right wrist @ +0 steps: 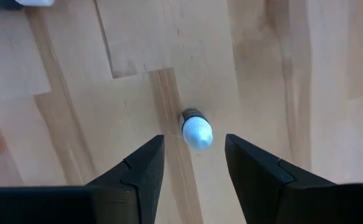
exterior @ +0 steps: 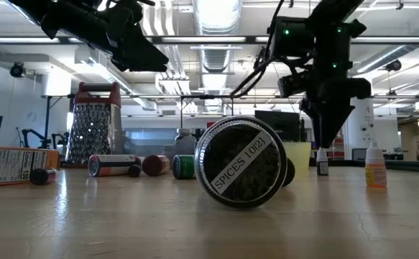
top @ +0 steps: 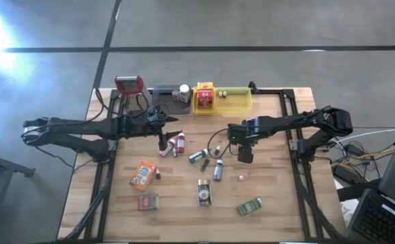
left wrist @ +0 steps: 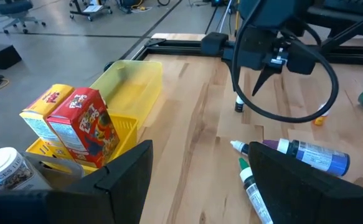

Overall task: Pick & Place Kitchen Items
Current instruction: Put the black food coloring bottle into the light yellow bin

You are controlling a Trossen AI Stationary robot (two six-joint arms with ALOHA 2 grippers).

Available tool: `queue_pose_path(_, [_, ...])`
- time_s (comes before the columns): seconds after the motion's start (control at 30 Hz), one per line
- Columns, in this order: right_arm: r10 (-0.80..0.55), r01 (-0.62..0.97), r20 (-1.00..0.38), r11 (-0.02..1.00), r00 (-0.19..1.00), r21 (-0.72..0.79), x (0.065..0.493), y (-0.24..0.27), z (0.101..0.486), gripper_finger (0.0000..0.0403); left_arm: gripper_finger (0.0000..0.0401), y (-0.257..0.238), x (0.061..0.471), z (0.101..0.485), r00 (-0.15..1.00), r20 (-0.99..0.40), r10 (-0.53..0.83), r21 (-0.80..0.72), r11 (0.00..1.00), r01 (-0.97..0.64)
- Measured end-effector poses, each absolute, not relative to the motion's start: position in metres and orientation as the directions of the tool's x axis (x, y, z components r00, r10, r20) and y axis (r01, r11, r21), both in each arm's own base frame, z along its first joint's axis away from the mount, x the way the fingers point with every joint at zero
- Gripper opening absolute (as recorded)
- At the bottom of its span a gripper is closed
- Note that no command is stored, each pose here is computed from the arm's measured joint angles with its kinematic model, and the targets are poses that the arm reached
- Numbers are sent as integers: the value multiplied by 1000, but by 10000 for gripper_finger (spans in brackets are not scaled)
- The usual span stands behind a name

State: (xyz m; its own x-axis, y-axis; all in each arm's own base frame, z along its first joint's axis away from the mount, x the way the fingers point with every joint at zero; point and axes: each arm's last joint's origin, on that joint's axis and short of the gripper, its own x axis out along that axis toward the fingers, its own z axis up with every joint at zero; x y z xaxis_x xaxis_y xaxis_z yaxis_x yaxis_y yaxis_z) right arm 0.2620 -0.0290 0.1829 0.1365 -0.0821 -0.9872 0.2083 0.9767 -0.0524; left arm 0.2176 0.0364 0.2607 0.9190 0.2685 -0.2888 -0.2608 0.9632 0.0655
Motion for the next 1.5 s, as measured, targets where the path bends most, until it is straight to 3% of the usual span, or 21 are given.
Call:
queue_pose_path(0.57, [-94, 228, -973, 973, 211, -45, 254, -29, 163, 171, 268, 36, 218, 261, 921, -283, 269, 61, 963, -262])
queue_pose_path(1.2, [-95, 211, -973, 976, 211, -50, 254, -29, 163, 85, 268, 36, 218, 261, 921, -283, 269, 62, 963, -262])
queue_pose_path(1.5, [-97, 194, -972, 980, 214, -55, 254, -29, 163, 71, 268, 36, 218, 261, 921, -283, 269, 59, 963, -263])
